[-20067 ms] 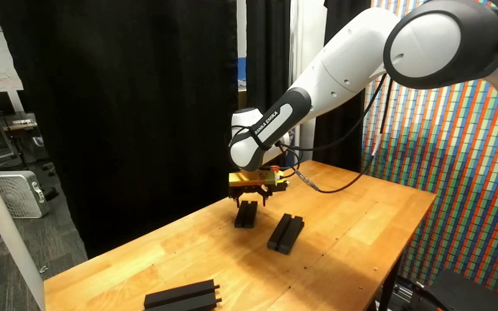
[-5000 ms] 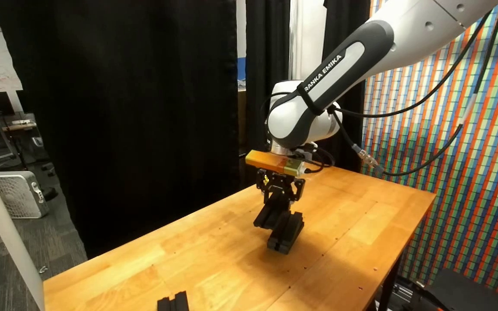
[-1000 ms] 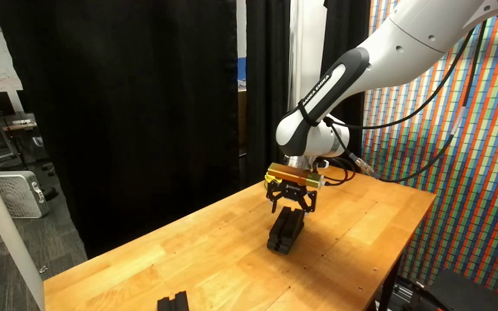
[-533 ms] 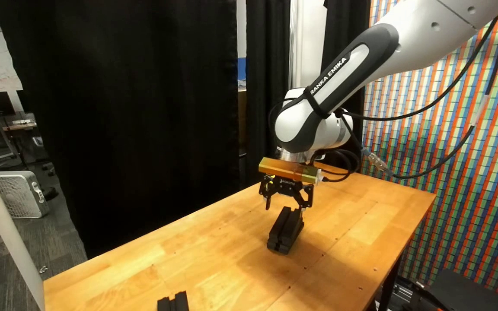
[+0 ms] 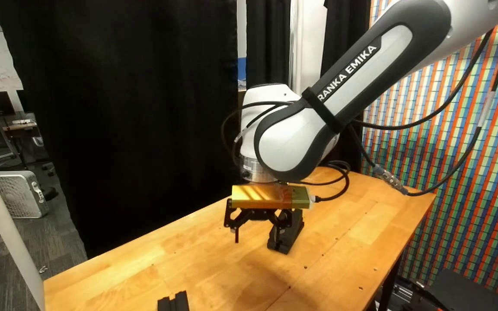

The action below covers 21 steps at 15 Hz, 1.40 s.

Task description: Stack the black pieces together

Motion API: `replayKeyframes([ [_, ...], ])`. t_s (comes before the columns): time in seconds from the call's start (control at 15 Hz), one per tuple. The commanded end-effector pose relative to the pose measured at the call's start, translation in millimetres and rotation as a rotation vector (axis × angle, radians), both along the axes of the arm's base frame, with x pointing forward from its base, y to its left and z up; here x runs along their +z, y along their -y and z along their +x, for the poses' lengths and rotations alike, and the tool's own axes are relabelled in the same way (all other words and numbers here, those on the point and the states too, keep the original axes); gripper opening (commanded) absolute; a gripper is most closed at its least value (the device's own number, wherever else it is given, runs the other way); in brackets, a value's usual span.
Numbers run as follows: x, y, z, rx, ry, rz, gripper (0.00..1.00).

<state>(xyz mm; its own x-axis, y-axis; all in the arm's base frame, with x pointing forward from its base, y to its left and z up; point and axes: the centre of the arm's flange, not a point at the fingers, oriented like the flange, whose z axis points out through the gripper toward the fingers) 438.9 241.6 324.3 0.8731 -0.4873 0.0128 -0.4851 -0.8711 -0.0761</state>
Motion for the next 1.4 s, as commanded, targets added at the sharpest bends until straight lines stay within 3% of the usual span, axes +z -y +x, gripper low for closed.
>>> replayKeyframes([
  [0.0, -1.2, -58.8, -10.9, 0.186, 0.019, -0.020, 1.00],
  [0.27, -13.9, -114.0, -21.0, 0.360, 0.054, -0.040, 1.00],
  [0.53, -31.5, -158.8, -16.1, 0.460, 0.066, -0.048, 1.00],
  [0.93, -67.0, -205.8, -7.5, 0.499, 0.080, -0.001, 1.00],
  [1.33, -86.7, -216.3, -3.4, 0.490, 0.080, -0.001, 1.00],
])
